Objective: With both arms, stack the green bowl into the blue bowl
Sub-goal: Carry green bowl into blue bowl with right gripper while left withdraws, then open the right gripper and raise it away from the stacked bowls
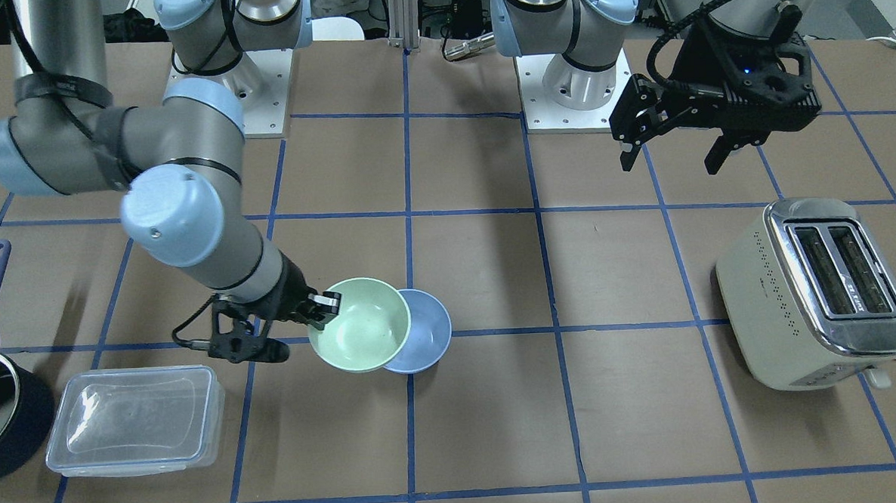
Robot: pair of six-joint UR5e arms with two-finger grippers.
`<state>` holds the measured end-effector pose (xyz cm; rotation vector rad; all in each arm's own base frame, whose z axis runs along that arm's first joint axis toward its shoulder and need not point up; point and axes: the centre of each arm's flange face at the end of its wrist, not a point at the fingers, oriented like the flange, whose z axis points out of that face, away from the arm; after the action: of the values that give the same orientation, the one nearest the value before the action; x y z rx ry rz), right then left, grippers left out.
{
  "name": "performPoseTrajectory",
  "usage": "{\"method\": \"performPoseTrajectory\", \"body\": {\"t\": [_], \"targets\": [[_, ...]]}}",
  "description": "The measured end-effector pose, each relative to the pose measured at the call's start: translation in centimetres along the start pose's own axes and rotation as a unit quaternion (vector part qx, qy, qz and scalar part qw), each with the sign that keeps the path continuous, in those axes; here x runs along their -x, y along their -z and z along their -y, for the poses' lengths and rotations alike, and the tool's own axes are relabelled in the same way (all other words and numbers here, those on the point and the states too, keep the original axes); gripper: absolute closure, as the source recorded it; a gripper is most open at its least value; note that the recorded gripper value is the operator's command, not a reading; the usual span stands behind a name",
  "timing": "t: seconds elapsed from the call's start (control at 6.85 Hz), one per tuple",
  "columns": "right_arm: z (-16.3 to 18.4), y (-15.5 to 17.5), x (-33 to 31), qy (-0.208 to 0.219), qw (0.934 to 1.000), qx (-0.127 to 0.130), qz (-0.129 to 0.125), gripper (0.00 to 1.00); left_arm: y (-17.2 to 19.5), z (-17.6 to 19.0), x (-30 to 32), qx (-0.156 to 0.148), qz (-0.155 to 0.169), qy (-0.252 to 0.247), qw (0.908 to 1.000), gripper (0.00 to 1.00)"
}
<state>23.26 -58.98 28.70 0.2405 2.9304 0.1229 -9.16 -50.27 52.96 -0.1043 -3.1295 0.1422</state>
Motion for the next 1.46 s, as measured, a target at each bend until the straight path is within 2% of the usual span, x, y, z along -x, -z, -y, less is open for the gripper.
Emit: {"method": "performPoseTrajectory", "body": {"t": [0.15,0.44,0.58,0.73,1.02,1.17,1.31,1.46], "targets": [[-0.4,-1.8,2.9,0.011,0.9999,0.01,-0.007,1.0,0.1,0.0,0.0,0.001,0.001,0.003,1.0,0.0],[-0.9,-4.3,4.3,0.026,0.999,0.029,-0.023,1.0,0.2,0.1,0.1,-0.003,-0.001,0.01,0.9999,0.0],[-0.8,-4.7,4.1,0.034,0.9983,0.029,-0.039,0.82,0.3,0.1,0.2,-0.004,-0.002,0.013,0.9999,0.0],[-0.7,-4.9,3.8,0.038,0.9976,0.029,-0.049,0.17,0.5,0.1,0.2,-0.005,-0.002,0.015,0.9999,0.0],[-0.5,-4.9,3.7,0.037,0.9975,0.032,-0.051,0.1,0.4,0.2,0.1,-0.006,-0.007,0.015,0.9998,0.0],[-0.3,-4.2,3.7,0.035,0.9977,0.029,-0.05,0.09,0.3,0.2,0.2,-0.005,-0.007,0.016,0.9998,0.0],[-0.2,-2.2,3.7,0.033,0.9979,0.025,-0.05,0.09,0.2,0.4,0.3,-0.007,-0.008,0.016,0.9998,0.0],[-0.5,2.1,3.5,0.03,0.9979,0.02,-0.054,0.08,0.0,0.7,0.4,-0.009,-0.008,0.017,0.9998,0.0]]}}
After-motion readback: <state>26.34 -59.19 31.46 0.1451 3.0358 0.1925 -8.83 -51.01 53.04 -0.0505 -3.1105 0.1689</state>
